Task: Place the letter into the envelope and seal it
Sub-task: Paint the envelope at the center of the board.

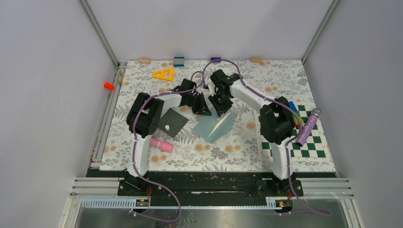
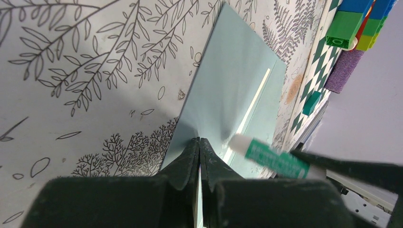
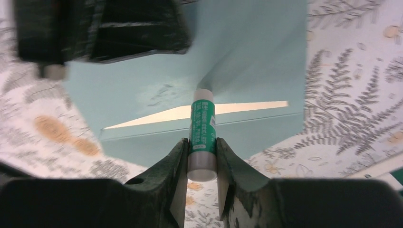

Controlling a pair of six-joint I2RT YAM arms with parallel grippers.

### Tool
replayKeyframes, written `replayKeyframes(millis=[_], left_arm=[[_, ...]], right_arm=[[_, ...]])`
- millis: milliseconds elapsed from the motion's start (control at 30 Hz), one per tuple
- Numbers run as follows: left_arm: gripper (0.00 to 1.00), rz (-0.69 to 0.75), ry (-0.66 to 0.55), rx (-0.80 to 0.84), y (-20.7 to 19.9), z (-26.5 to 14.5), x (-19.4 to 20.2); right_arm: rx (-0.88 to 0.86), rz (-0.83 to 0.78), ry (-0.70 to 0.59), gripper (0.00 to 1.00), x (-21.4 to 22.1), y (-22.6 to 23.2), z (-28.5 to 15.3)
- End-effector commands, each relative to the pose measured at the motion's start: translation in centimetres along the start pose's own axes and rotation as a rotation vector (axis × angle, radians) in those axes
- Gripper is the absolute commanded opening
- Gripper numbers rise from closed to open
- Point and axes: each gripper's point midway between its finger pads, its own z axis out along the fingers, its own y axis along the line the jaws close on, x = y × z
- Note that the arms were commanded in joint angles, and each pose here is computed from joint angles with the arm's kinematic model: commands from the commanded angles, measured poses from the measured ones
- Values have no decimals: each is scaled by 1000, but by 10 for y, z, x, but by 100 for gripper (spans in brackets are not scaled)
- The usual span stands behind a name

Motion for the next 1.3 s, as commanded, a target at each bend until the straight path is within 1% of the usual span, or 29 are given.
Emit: replayKeyframes(millis=[0, 133, 300, 400, 567, 900, 1133, 1267], left_arm=[[0, 56, -36, -69, 7, 1, -4], [0, 56, -35, -68, 6, 2, -3], [0, 56, -33, -70, 6, 3, -3], [0, 57, -32, -69, 7, 3, -3], [0, 59, -31, -69, 7, 3, -2], [0, 58, -28, -69, 8, 4, -1], [0, 57, -26, -67, 8, 4, -1], [0, 48, -27, -64, 8, 4, 0]], right_arm=[[-220, -49, -120, 0, -17, 46, -39], [-289, -45, -103, 0, -13, 58, -35], [-292, -45, -69, 0, -11, 62, -22], [-259, -37, -54, 0, -12, 60, -14], [-160, -39, -46, 0, -14, 42, -6], [-79, -52, -44, 0, -12, 27, 0], [-55, -54, -35, 0, -12, 22, 6], [-86, -37, -19, 0, -7, 28, 10]])
